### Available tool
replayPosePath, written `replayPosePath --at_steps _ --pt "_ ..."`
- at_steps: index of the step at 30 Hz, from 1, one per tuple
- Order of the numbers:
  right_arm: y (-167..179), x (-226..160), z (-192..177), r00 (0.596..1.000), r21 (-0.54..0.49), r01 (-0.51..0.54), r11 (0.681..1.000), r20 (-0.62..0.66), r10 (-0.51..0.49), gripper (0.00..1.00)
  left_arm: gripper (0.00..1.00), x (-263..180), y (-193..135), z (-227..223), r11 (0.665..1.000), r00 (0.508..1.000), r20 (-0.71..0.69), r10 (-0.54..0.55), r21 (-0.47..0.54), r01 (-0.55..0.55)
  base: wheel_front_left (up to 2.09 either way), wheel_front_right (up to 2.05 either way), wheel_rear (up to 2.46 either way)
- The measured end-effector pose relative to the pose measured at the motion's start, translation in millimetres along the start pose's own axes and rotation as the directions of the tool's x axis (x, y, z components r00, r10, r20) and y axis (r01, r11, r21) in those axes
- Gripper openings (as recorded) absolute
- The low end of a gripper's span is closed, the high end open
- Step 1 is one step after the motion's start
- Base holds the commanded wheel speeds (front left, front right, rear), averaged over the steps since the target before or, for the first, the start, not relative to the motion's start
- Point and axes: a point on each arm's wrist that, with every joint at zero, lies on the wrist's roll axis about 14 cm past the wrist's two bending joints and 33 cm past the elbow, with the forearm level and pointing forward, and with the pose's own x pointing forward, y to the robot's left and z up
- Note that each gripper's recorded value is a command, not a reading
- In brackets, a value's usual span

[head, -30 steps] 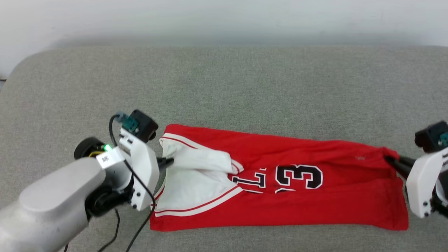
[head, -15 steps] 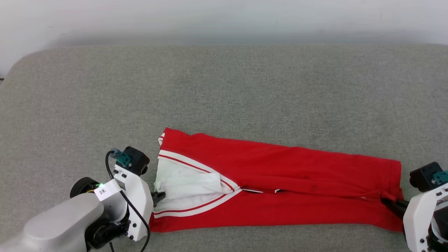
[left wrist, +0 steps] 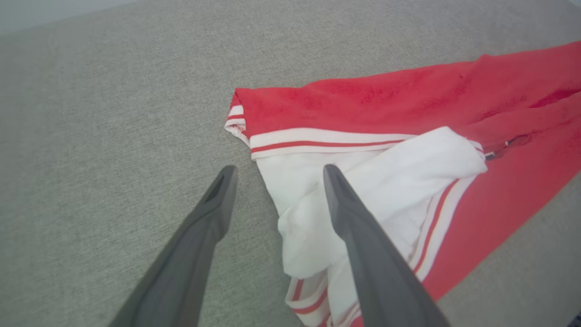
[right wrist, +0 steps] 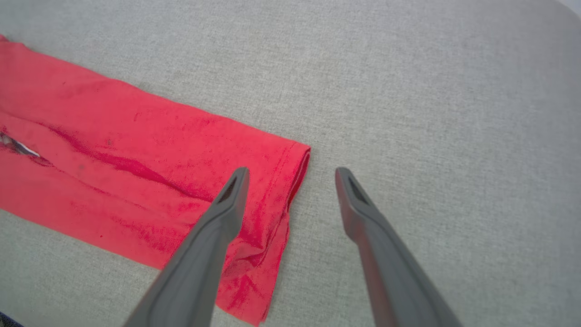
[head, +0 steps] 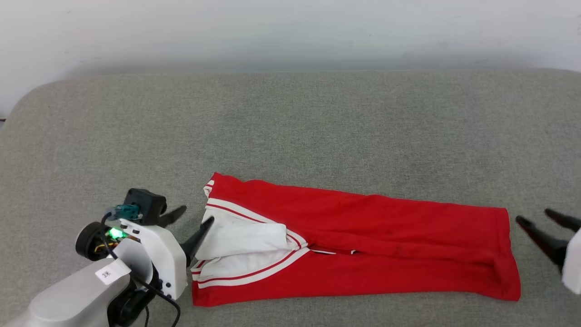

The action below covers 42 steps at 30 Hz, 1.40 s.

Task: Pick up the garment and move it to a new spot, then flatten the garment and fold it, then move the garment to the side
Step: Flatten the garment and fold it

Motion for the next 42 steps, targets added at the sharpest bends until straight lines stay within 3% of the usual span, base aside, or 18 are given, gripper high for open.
replayPosePath --at_steps 3,8,14,22,40,41,42 --pt "-14.4 -4.9 11.9 0.999 0.072 0.028 0.997 0.033 -0.030 1.00 1.00 -1.1 9.5 17.6 0.998 0.991 0.115 0.064 0.008 -0.065 0.00 0.00 0.00" --pt "-27.9 -5.7 0.9 0.998 0.172 0.054 0.984 -0.024 -0.050 1.00 1.00 -2.9 21.2 33.2 0.987 0.963 0.219 0.159 -0.010 -0.160 0.00 0.00 0.00" --pt "-21.9 2.0 -37.3 0.986 0.271 0.059 0.961 -0.165 -0.014 1.00 1.00 -7.6 27.9 56.6 0.965 0.907 0.336 0.255 -0.032 -0.259 0.00 0.00 0.00" --pt "2.4 21.7 -57.8 0.978 0.368 0.026 0.930 -0.201 0.052 1.00 1.00 -27.0 41.3 64.0 0.919 0.813 0.440 0.381 -0.087 -0.384 0.00 0.00 0.00" --pt "43.9 49.3 -68.9 0.966 0.362 -0.050 0.931 -0.220 0.137 1.00 1.00 -59.6 35.1 56.3 0.861 0.698 0.528 0.483 -0.139 -0.490 0.00 0.00 0.00" --pt "44.2 49.8 -68.6 0.967 0.357 -0.051 0.933 -0.216 0.135 0.89 1.00 -60.4 33.7 55.4 0.860 0.698 0.529 0.482 -0.136 -0.491 0.00 0.00 0.00" --pt "44.1 50.1 -68.6 0.968 0.354 -0.050 0.934 -0.212 0.132 0.40 1.00 -60.6 31.3 55.0 0.862 0.699 0.532 0.479 -0.133 -0.490 0.00 0.00 0.00"
